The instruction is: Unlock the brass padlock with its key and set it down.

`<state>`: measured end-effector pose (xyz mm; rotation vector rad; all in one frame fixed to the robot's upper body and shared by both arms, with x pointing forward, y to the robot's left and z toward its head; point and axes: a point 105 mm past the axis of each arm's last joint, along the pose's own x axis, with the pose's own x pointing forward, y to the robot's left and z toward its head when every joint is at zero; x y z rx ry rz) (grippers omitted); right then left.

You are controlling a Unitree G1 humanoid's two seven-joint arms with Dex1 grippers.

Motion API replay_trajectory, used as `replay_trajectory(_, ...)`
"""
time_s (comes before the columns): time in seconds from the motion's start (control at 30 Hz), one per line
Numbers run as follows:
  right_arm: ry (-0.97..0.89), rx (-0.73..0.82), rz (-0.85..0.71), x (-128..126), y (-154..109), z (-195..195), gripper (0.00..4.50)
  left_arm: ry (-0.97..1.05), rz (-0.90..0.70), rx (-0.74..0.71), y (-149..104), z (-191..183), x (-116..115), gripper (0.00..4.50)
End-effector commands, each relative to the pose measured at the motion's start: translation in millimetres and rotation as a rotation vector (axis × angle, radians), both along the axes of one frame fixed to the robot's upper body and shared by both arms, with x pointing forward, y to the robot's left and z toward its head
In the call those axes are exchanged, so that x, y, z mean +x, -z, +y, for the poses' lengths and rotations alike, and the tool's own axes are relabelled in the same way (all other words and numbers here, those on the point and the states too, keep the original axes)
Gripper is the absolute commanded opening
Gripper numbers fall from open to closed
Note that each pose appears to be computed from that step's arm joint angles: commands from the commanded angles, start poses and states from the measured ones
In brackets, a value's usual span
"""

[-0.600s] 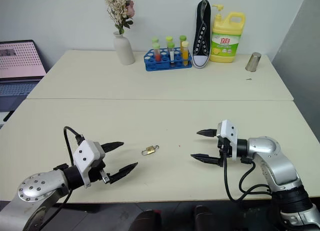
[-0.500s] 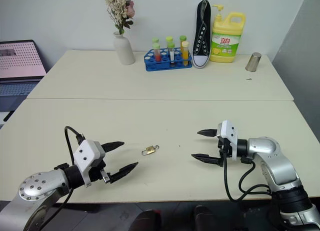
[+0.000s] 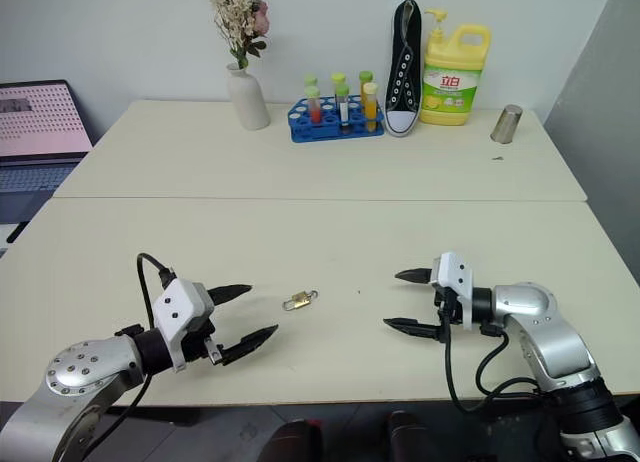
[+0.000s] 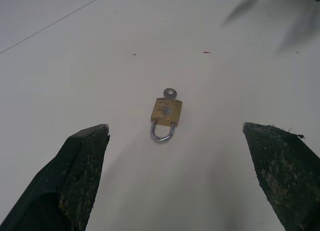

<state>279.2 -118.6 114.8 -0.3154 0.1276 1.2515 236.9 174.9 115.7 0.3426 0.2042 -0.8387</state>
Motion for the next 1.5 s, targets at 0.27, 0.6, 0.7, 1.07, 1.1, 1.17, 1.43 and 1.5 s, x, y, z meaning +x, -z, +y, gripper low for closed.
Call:
replay_trajectory(0.27,0.023,0.029,-0.050,6.0,-20.5,14.9,4.46,-0.022,-0.057,0.062,0.3,1.9,18.4,4.50)
replay_trajectory(0.6,0.022,-0.005,-0.033,-2.9,-23.0,21.8,4.46,0.034,0.038,0.096,27.7,-11.1,39.2,4.50)
replay_trajectory(0.7,0.023,-0.003,-0.027,-6.8,-22.0,23.3,4.46,0.028,0.031,0.092,30.3,-16.8,53.9,4.50)
replay_trajectory(1.07,0.018,-0.011,-0.015,-13.4,-19.2,24.6,4.46,0.121,0.092,0.112,41.1,-30.5,62.7,4.50)
replay_trajectory(1.1,0.018,-0.012,-0.014,-13.7,-19.0,24.8,4.49,0.129,0.096,0.116,42.0,-31.8,63.0,4.32)
replay_trajectory(1.17,0.017,-0.013,-0.013,-14.2,-18.9,24.9,4.50,0.140,0.104,0.119,43.4,-33.7,63.6,3.90)
replay_trajectory(1.43,0.024,-0.013,-0.007,-16.0,-18.1,22.6,4.50,0.157,0.151,0.158,54.2,-32.1,59.7,1.29)
replay_trajectory(1.5,0.024,-0.015,-0.006,-16.2,-17.7,22.2,4.50,0.165,0.147,0.160,54.3,-33.3,59.5,0.97)
